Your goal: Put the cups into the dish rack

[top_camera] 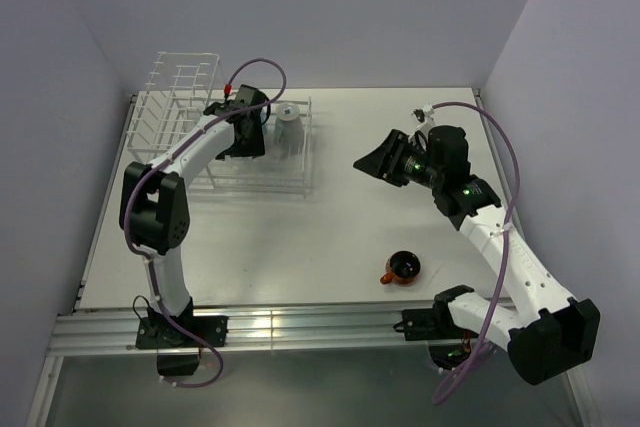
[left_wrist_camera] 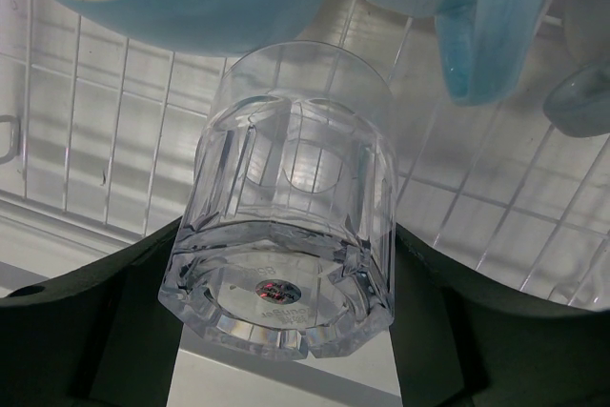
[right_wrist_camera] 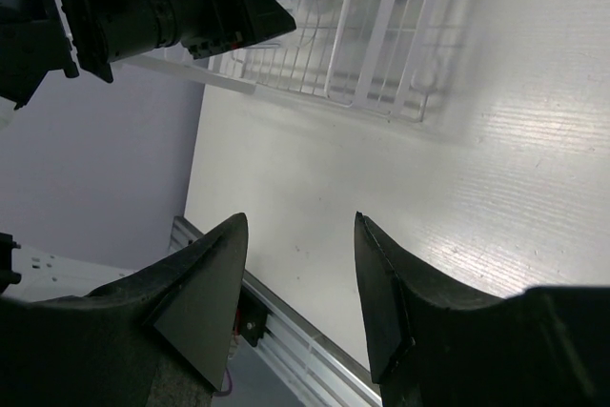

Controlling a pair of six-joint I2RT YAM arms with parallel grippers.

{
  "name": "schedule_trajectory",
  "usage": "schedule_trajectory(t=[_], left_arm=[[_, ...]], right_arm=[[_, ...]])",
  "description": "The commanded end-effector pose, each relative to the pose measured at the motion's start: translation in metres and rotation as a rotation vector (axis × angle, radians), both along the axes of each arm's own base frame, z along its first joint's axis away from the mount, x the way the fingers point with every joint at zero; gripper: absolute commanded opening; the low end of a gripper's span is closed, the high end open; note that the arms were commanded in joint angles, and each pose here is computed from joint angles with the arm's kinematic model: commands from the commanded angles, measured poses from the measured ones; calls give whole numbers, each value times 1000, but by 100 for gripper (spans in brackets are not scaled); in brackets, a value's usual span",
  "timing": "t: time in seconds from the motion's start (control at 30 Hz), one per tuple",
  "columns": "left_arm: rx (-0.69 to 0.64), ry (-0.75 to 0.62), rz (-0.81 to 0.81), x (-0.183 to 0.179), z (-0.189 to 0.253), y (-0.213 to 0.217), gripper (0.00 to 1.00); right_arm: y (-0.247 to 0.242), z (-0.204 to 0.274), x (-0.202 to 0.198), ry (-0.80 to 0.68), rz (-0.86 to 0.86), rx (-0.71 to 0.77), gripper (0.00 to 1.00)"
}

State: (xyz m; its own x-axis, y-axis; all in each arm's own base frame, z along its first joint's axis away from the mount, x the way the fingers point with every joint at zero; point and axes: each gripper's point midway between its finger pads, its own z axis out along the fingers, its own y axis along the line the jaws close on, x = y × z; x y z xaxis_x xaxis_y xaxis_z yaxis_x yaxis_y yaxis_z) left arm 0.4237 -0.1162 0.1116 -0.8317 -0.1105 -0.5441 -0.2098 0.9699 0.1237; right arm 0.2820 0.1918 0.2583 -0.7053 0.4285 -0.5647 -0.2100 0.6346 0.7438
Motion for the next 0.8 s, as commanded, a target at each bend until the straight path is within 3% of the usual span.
schedule_trajectory(t=[0.0,0.07,0.1,0.23,0.47,0.57,0.77], left_arm=[[-17,6,15,-5,-2,3,37],[-11,-1,20,-5,-2,4,45],[-9,-2,21,-4,-2,4,53],[-1,-5,33,-6,-2,7,64],[8,-13,45,-7,-2,10,71],[12,-19,52,-7,0,12,78],[8,-24,56,-8,1,12,80]], right_arm=[[1,4,4,-35,7,8,56],[1,4,4,-34,7,9,56],[2,3,5,-32,7,8,56],[2,3,5,-33,9,8,56],[2,0,5,-25,10,7,56],[3,-1,5,-24,13,8,56],[2,-3,5,-23,14,4,56]])
